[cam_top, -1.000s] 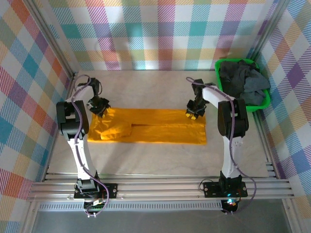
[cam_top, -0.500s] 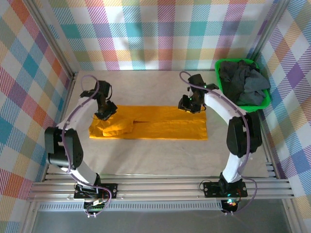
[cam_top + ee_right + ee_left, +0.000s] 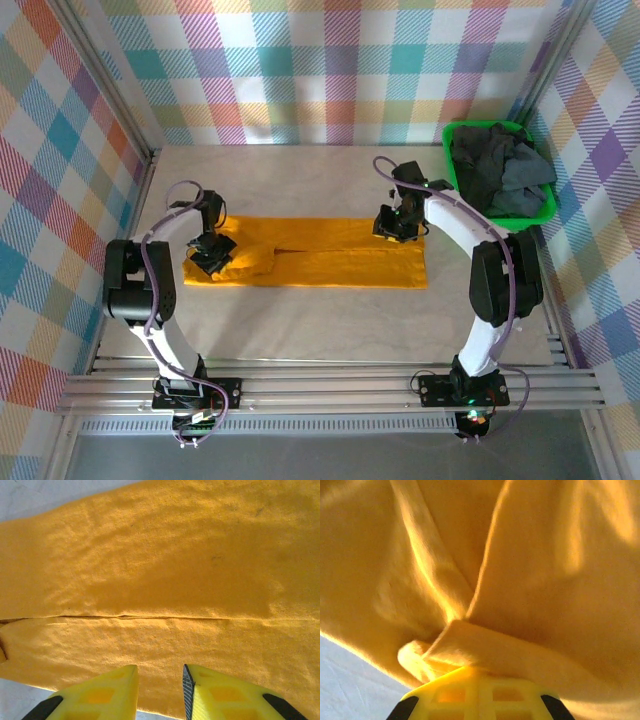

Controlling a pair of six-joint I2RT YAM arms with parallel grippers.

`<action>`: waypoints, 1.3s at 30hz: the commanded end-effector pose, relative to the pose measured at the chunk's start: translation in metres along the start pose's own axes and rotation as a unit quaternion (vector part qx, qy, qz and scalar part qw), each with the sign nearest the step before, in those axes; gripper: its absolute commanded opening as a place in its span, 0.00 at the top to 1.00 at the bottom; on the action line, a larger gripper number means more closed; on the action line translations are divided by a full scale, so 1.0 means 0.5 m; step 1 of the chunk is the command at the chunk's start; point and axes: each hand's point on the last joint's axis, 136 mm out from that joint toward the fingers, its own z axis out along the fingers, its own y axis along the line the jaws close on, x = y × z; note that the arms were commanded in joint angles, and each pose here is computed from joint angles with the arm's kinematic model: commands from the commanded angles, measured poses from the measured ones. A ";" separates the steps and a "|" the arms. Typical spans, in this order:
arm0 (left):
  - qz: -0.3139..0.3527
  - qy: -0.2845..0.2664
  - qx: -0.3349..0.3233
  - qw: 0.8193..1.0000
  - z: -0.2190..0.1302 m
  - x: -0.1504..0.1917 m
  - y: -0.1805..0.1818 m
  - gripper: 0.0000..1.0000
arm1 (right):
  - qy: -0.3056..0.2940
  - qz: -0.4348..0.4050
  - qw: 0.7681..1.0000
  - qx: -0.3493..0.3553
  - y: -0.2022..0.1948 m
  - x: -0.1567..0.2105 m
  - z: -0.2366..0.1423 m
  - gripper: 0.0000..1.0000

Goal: Fold and stack the t-shirts

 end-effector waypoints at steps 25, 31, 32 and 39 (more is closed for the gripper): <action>-0.017 -0.049 -0.011 0.999 -0.061 0.007 -0.071 0.90 | 0.060 -0.005 0.989 0.132 -0.137 -0.093 0.088 0.70; -0.038 -0.051 -0.041 0.997 -0.027 -0.014 -0.085 0.96 | 0.088 0.007 0.979 0.186 -0.182 -0.079 0.119 0.71; -0.039 -0.047 -0.045 0.997 -0.015 -0.021 -0.087 0.97 | 0.090 0.011 0.977 0.193 -0.190 -0.071 0.121 0.71; -0.022 -0.037 -0.064 0.997 0.053 -0.084 -0.133 0.97 | 0.118 0.041 0.969 0.212 -0.213 0.016 0.123 0.71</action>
